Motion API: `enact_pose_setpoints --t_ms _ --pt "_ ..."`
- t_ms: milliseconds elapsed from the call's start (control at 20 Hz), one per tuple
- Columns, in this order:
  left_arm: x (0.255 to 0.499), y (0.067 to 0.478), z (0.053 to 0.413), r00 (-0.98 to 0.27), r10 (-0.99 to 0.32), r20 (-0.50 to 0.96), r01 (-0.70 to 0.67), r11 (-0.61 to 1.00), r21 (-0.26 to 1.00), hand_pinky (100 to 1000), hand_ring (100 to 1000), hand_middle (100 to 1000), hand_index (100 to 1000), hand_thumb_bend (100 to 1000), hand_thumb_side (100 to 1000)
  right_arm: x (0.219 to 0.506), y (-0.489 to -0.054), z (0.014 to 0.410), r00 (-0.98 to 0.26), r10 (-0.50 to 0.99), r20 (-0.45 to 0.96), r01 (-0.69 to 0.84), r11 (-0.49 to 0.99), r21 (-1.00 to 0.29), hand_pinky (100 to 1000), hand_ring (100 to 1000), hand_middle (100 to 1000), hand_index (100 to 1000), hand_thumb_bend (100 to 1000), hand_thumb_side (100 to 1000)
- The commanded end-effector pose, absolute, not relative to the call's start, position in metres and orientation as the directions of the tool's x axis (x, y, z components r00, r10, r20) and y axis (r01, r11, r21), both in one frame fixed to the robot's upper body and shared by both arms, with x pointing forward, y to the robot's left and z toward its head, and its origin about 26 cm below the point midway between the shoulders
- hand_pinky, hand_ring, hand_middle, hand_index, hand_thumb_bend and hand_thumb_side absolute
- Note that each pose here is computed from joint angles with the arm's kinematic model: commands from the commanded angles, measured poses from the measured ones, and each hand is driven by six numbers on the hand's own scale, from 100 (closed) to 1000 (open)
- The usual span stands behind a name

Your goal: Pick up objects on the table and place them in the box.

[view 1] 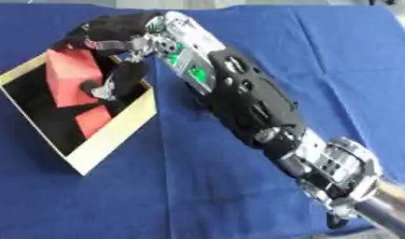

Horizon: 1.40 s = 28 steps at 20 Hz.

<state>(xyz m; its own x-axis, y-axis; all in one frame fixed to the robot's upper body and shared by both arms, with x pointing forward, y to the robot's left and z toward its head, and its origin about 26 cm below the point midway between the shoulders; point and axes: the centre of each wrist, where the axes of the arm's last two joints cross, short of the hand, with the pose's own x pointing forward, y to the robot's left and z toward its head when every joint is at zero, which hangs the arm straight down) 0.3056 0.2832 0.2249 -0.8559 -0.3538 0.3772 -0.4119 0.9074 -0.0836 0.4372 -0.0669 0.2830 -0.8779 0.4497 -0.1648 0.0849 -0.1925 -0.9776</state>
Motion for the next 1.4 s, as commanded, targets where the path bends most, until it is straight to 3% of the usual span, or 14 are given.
enact_pose_setpoints --t_ms 50,100,200,250,300,350,450,550,650,700,850,1400 --pt "0.303 0.283 0.232 -0.868 -0.350 0.353 -0.403 0.911 -0.086 709 785 759 802 172 701 0.432 -0.062 0.300 -0.875 0.434 -0.214 0.144 -0.189 -0.971 896 980 888 1000 100 673" --pt "0.303 0.282 0.232 -0.867 -0.350 0.354 -0.403 0.911 -0.086 709 785 759 802 172 702 0.432 -0.062 0.300 -0.875 0.433 -0.216 0.145 -0.190 -0.971 897 980 887 1000 100 661" --pt "0.303 0.282 0.232 -0.868 -0.349 0.354 -0.402 0.912 -0.086 709 785 759 802 173 700 0.432 -0.061 0.300 -0.877 0.429 -0.218 0.146 -0.193 -0.970 898 980 883 1000 105 520" --pt "0.303 0.282 0.232 -0.868 -0.349 0.354 -0.401 0.912 -0.086 709 785 759 802 171 697 0.431 -0.061 0.300 -0.879 0.425 -0.217 0.143 -0.199 -0.970 902 985 884 1000 227 309" --pt "0.303 0.282 0.232 -0.868 -0.348 0.354 -0.401 0.912 -0.086 709 785 758 802 170 694 0.431 -0.060 0.299 -0.882 0.421 -0.212 0.135 -0.206 -0.969 902 984 881 1000 303 165" --pt "0.303 0.282 0.232 -0.868 -0.348 0.355 -0.401 0.912 -0.086 709 785 758 802 170 692 0.432 -0.060 0.299 -0.885 0.419 -0.203 0.123 -0.210 -0.970 902 979 872 1000 389 100" --pt "0.303 0.282 0.232 -0.868 -0.347 0.355 -0.400 0.912 -0.086 710 785 758 802 171 693 0.431 -0.060 0.300 -0.889 0.421 -0.181 0.103 -0.202 -0.974 900 971 856 1000 312 100" --pt "0.303 0.282 0.232 -0.868 -0.347 0.356 -0.400 0.912 -0.086 710 785 758 802 172 693 0.430 -0.061 0.303 -0.889 0.431 -0.156 0.094 -0.162 -0.982 895 963 845 1000 337 100" --pt "0.303 0.282 0.232 -0.868 -0.346 0.356 -0.400 0.912 -0.087 710 785 758 802 173 695 0.428 -0.060 0.305 -0.892 0.432 -0.133 0.089 -0.119 -0.989 893 961 843 1000 237 110" --pt "0.303 0.282 0.232 -0.868 -0.346 0.356 -0.400 0.912 -0.087 709 785 758 801 172 695 0.427 -0.060 0.306 -0.894 0.430 -0.126 0.090 -0.101 -0.991 892 958 839 1000 180 224" --pt "0.303 0.283 0.231 -0.867 -0.348 0.357 -0.403 0.911 -0.089 709 785 757 801 171 693 0.423 -0.065 0.314 -0.893 0.436 -0.110 0.106 -0.032 -0.994 882 943 818 987 113 256" --pt "0.301 0.289 0.229 -0.851 -0.381 0.362 -0.435 0.897 -0.081 709 785 757 801 170 694 0.365 -0.161 0.381 -0.874 0.454 -0.174 0.252 0.118 -0.961 874 913 792 932 100 297"
